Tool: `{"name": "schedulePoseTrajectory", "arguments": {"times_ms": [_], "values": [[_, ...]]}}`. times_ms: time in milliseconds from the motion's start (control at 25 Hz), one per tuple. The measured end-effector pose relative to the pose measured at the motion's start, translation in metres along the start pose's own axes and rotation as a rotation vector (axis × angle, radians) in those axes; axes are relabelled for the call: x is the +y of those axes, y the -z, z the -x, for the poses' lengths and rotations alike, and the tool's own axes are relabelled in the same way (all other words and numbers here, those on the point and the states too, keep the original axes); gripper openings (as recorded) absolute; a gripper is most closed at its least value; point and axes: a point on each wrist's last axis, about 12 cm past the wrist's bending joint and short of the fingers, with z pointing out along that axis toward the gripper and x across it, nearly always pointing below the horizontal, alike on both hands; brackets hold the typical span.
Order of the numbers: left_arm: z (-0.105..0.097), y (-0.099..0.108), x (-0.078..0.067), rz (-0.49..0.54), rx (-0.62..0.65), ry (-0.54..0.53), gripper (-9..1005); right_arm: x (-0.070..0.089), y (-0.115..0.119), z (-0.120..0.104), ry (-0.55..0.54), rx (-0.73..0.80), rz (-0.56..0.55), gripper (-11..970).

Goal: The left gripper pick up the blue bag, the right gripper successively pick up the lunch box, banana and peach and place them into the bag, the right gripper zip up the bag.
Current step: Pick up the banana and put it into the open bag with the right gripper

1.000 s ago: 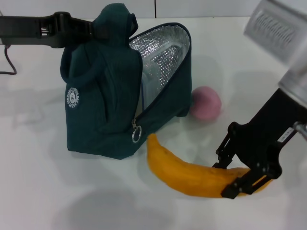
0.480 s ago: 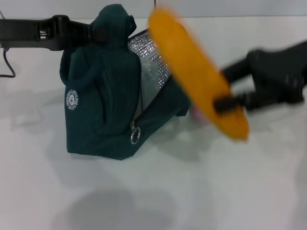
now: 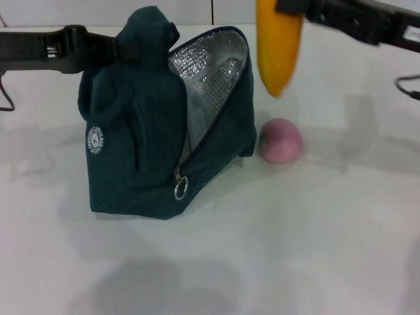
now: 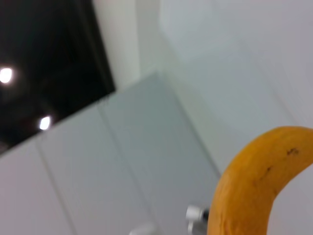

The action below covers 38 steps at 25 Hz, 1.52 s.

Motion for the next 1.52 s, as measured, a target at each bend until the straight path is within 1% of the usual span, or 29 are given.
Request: {"name": "schedulePoseTrajectory", "arguments": {"times_ms": [120,280,400,520,680,960,1520], "values": [[0.0,0.001,0.0,-0.006,-0.007,0.002,39,-0.009,-0.011,-0.01,-0.013,-0.078,-0.033,410],[0.0,0.001,0.0,-0.004,-0.01,0.0,39,-0.019,-0.024,-0.014,-0.007,-0.09,-0.075,411],[0.001,0.0,0.0,-0.006,-0.011,-0.007,39,-0.025,-0.037,-0.02,0.004,-0.073,-0.099,411],[0.001,0.0,0.0,-0.008,-0.011,-0.008,39,-0.031,-0.05,-0.027,0.012,-0.024,-0.126,411],[0.001,-0.002,-0.001,-0.01,-0.01,-0.012,39,-0.035,-0.061,-0.035,0.023,0.013,-0.141,411],[0.001,-0.002,-0.001,-0.009,-0.012,-0.012,39,-0.035,-0.062,-0.048,0.03,0.077,-0.152,412],[-0.001,-0.001,0.0,-0.007,-0.013,-0.008,39,-0.034,-0.057,-0.064,0.069,0.098,-0.176,412]]}}
